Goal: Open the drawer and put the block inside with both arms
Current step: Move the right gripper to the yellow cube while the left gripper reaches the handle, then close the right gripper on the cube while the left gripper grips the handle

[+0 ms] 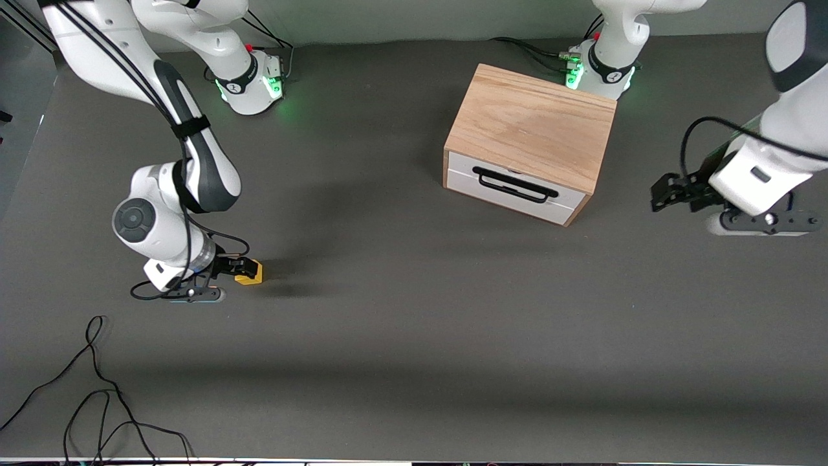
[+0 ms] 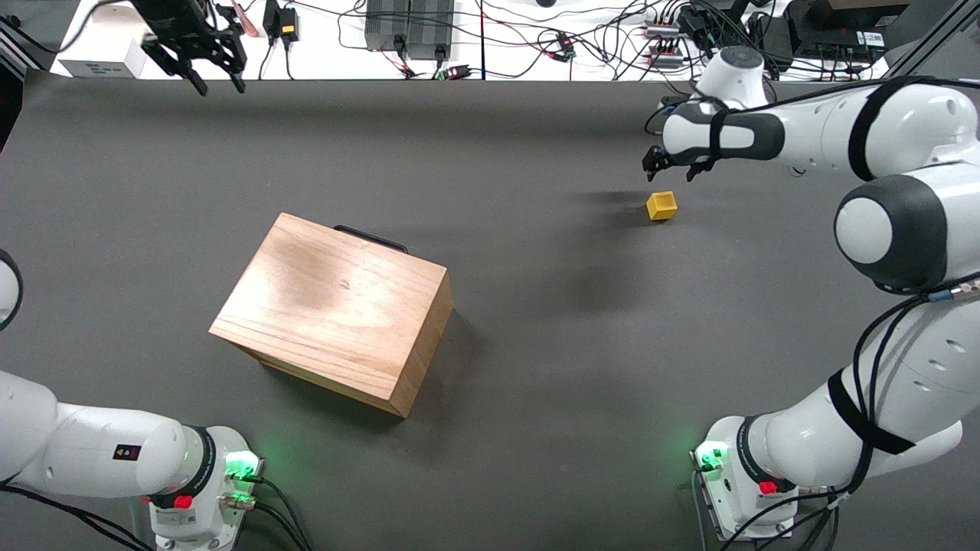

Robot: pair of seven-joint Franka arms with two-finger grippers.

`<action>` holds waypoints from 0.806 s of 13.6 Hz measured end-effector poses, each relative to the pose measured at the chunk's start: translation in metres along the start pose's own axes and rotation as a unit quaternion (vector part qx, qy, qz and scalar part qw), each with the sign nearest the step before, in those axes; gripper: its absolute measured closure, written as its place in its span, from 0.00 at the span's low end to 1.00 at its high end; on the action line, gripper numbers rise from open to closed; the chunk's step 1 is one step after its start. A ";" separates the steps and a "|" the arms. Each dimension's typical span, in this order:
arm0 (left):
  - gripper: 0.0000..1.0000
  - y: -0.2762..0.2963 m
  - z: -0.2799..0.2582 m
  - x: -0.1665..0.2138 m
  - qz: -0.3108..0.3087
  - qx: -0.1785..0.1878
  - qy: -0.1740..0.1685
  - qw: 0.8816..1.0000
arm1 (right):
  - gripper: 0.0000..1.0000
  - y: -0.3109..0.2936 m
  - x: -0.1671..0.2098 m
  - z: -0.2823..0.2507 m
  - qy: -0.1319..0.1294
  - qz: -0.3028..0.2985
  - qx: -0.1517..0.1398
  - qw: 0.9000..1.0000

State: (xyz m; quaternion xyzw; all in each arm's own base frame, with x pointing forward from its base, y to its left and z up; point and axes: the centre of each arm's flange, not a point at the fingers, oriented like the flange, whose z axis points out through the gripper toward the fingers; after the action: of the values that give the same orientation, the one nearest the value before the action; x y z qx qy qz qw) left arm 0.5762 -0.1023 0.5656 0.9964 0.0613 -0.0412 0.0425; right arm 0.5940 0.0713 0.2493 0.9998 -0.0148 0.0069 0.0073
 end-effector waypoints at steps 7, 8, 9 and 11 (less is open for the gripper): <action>0.23 0.128 0.101 -0.007 -0.211 0.016 -0.045 0.976 | 0.00 0.003 -0.007 0.042 0.010 0.001 -0.001 1.000; 0.22 0.143 0.120 -0.008 -0.234 0.022 -0.050 0.971 | 0.00 0.003 -0.010 0.048 0.010 0.001 -0.001 1.000; 0.15 0.152 0.139 -0.007 -0.253 0.030 -0.056 0.965 | 0.00 0.003 -0.012 0.052 0.009 0.001 -0.001 1.000; 0.00 0.157 0.168 -0.003 -0.295 0.046 -0.068 0.952 | 0.00 0.003 -0.013 0.057 0.006 0.000 -0.002 1.000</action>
State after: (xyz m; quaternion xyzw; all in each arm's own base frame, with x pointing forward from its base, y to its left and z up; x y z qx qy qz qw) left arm 0.5799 -0.2732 0.4115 0.9295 0.3475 -0.1228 -0.0136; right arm 0.5815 0.0675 0.1927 0.9998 -0.0152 0.0130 0.0095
